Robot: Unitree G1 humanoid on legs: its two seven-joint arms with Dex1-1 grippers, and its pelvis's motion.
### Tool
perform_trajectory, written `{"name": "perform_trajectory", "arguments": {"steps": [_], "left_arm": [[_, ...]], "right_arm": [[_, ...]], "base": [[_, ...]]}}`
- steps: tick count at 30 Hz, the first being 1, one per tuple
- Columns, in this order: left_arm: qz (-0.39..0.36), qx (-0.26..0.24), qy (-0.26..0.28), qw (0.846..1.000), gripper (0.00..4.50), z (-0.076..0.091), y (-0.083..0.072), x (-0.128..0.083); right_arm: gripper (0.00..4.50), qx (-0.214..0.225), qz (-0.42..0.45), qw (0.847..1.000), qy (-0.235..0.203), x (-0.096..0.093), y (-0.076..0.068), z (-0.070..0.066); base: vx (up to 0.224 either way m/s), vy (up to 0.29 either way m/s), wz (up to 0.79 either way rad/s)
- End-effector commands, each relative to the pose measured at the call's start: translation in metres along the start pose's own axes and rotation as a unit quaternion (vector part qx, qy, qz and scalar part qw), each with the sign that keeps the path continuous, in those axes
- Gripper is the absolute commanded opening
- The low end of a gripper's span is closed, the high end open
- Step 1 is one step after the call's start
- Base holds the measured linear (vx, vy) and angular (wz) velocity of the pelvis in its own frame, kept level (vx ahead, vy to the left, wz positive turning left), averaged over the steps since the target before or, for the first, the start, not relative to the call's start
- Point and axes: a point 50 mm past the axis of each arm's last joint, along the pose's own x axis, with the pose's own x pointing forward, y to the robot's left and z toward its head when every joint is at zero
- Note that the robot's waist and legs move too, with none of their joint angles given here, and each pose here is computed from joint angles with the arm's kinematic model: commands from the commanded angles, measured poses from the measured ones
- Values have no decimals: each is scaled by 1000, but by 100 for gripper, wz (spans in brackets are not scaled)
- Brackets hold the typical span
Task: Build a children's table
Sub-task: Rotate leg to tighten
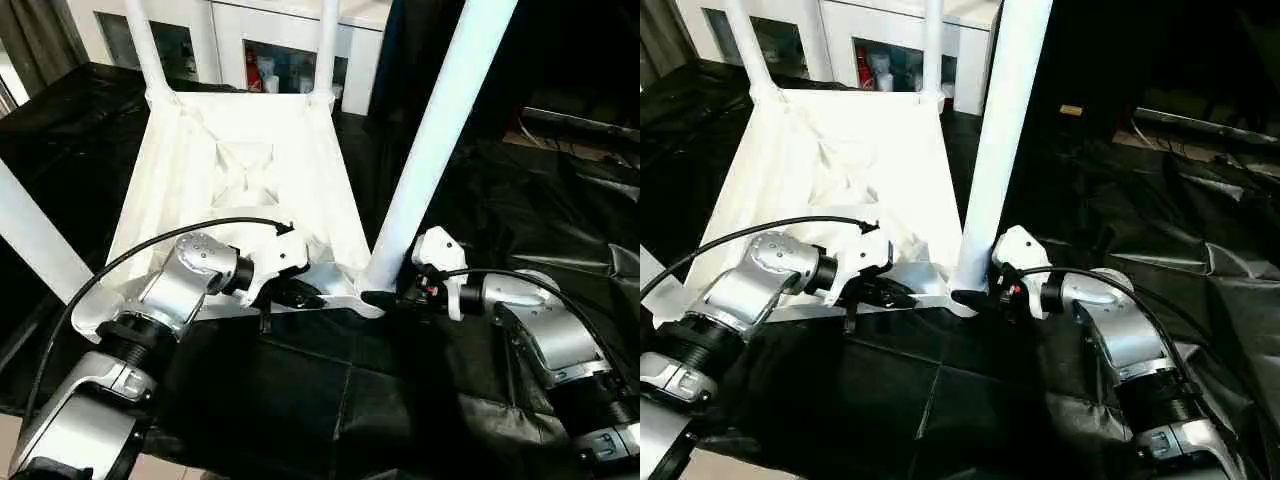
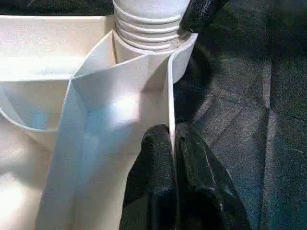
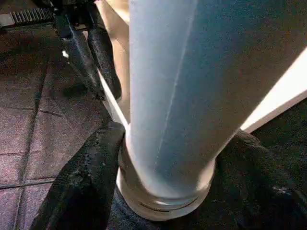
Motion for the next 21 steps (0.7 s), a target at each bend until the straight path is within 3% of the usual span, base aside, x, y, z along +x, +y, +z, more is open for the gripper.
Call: {"name": "perform_trajectory", "arguments": {"steps": [1, 6, 8, 12, 14, 17, 19, 21], "left_arm": [[5, -38, 40, 998, 0, -25, -7, 8], [62, -45, 36, 996, 0, -24, -2, 14], [100, -57, 27, 993, 0, -18, -1, 28], [116, -73, 10, 991, 0, -4, -4, 53], [125, -82, 0, 989, 0, 8, -6, 68], [132, -85, -4, 988, 0, 16, -9, 79], [125, -83, -12, 989, 0, 22, -13, 85], [119, -84, -16, 989, 0, 22, -16, 87]], "right_arm": [[263, 15, 26, 999, 31, 6, 9, -14], [262, 45, -65, 996, 39, 8, 5, -26], [262, 80, -159, 983, 50, 13, 1, -37], [262, 155, -260, 952, 49, 31, 5, -43], [262, 191, -294, 935, 47, 47, 12, -41], [262, 209, -308, 927, 40, 62, 19, -35], [317, 202, -297, 933, 29, 73, 25, -28], [331, 202, -284, 937, 19, 76, 28, -24]], "base": [[0, 0, 0], [0, 0, 0], [0, 0, 0], [0, 0, 0], [0, 0, 0], [0, 0, 0], [0, 0, 0], [0, 0, 0]]}}
